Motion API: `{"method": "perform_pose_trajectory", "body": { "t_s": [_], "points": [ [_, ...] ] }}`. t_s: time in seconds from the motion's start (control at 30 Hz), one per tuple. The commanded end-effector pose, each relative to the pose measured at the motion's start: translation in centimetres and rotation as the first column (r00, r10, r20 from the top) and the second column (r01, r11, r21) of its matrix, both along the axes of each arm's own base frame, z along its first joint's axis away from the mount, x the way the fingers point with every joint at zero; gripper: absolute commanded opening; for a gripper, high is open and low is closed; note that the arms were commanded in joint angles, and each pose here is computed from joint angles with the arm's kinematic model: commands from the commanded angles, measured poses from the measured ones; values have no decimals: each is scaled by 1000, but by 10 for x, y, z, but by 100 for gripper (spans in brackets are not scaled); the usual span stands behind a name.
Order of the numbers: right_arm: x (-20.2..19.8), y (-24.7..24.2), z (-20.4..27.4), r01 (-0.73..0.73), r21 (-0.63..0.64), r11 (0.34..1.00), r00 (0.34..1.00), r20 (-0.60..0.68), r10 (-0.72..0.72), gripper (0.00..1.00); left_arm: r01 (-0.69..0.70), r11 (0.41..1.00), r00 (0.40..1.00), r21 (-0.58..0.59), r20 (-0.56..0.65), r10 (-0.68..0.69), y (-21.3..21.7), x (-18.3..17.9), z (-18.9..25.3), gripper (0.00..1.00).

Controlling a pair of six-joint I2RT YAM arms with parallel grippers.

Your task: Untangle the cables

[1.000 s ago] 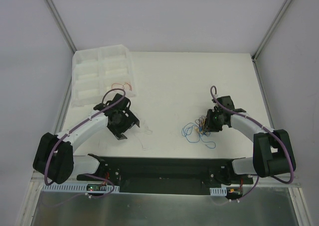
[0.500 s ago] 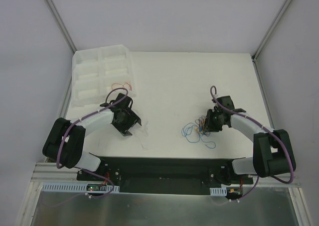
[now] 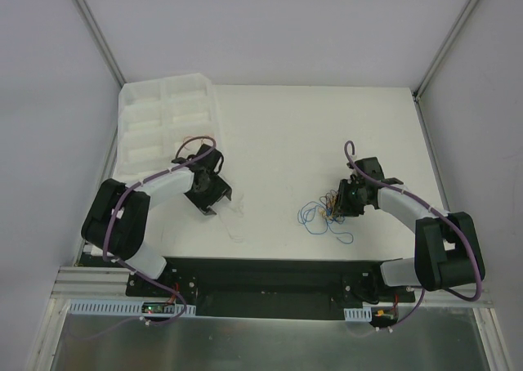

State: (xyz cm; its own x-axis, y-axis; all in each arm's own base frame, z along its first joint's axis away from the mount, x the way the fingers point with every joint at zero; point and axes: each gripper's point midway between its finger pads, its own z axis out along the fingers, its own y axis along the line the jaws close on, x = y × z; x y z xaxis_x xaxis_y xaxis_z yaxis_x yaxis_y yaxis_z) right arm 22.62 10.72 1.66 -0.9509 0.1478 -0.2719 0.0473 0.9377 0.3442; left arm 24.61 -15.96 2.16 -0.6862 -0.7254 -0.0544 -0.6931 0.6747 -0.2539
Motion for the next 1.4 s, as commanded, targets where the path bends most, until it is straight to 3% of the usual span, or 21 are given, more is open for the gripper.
{"method": "perform_pose_trajectory", "body": {
  "t_s": [0.0,0.1,0.2,0.3,0.6,0.87,1.37],
  "points": [
    [-10,-4,-9,-25,-36,999,999,-44,24,28,44,988,999,149,22,-48,14,6,5,61],
    [-10,-4,-9,-27,-36,999,999,-42,25,27,136,982,986,132,76,-147,-2,13,22,68],
    [-10,-4,-8,-25,-36,999,999,-42,24,27,245,955,954,166,135,-268,-13,16,38,86],
    [-9,-4,-8,-25,-36,999,999,-42,24,28,258,954,953,151,123,-278,-15,8,35,98],
    [-9,-4,-8,-24,-36,999,999,-42,22,28,226,967,971,119,52,-233,-12,-12,16,99],
    [-9,-4,-8,-25,-36,999,999,-41,24,28,414,891,894,185,104,-436,-35,19,18,99],
    [-9,-4,-8,-26,-35,999,999,-41,24,28,376,898,925,231,-39,-377,-19,5,-1,95]
  ]
}}
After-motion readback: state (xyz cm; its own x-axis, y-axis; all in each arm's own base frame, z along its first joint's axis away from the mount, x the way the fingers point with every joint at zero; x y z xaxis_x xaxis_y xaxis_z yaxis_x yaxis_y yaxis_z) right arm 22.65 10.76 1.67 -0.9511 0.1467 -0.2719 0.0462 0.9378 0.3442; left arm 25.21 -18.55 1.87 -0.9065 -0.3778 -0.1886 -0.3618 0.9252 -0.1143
